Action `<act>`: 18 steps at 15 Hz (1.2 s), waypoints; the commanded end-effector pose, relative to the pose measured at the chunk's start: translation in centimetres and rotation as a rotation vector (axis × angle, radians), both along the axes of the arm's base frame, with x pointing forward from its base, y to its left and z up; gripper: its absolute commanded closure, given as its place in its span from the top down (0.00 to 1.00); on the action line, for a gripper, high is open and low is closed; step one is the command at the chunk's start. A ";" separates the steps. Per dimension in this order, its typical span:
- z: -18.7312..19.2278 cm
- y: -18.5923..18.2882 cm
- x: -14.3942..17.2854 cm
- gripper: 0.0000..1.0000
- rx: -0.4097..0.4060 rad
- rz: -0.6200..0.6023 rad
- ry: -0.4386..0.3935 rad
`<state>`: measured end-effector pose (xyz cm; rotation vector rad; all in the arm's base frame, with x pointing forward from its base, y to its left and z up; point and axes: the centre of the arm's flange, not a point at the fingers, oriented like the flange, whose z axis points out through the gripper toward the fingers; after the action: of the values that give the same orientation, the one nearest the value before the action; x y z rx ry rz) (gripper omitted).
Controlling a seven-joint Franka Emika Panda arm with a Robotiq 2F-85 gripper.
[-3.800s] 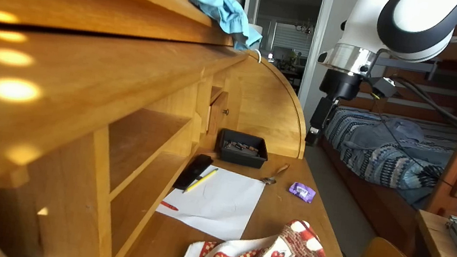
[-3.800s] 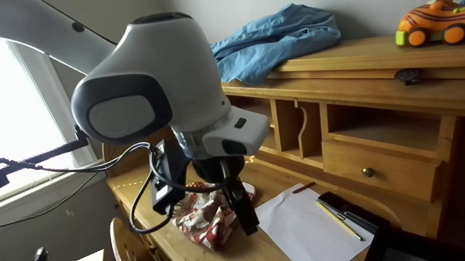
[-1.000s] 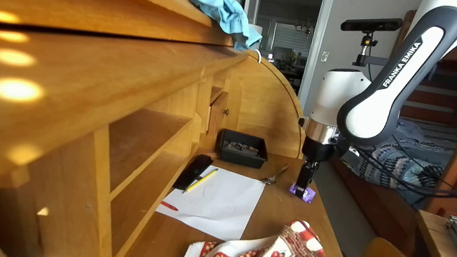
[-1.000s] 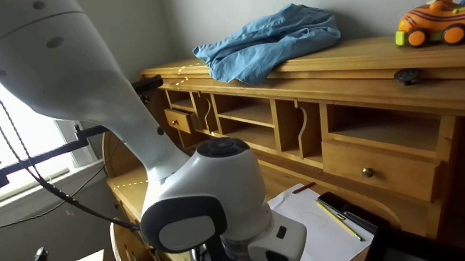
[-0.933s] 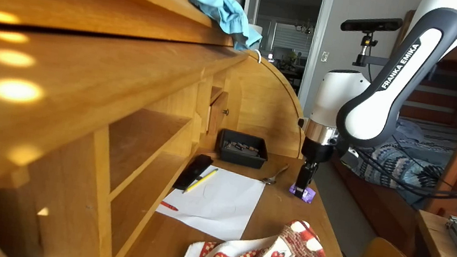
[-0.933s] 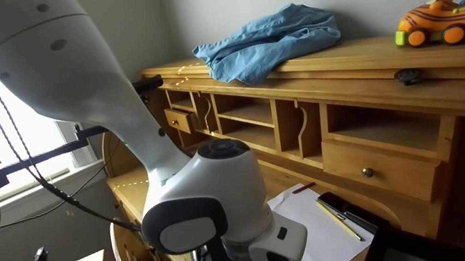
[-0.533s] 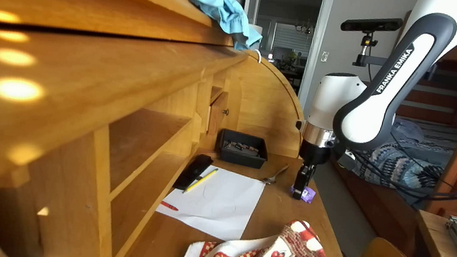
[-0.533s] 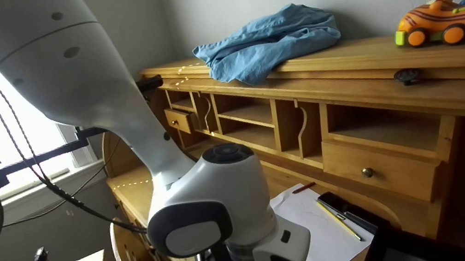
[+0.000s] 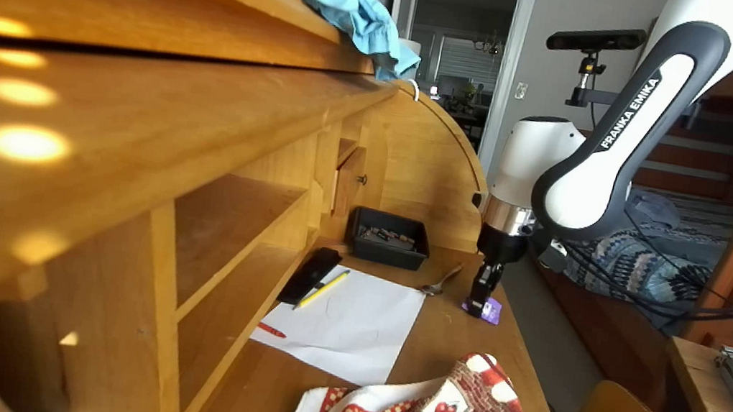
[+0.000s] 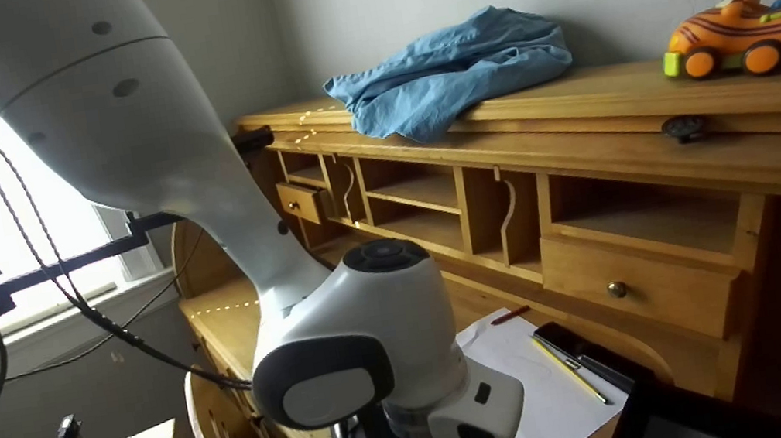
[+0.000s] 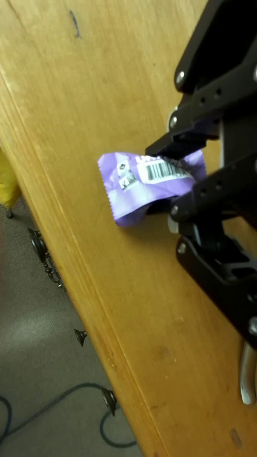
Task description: Put the purple object on the cloth then move the cloth to the right and cover the purple object
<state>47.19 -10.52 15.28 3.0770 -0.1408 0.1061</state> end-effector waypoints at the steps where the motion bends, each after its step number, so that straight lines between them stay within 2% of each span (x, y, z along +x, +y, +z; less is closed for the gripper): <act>1: 1.8 0.5 0.3 0.05 0.022 0.006 -0.016; 3: 3.5 1.4 0.4 0.05 0.033 0.023 -0.032; 11: 9.3 6.6 1.7 0.04 0.126 0.083 -0.008; 18: 12.2 10.6 3.4 0.04 0.159 0.170 0.024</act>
<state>49.89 -1.05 25.92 3.2181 0.0577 0.0926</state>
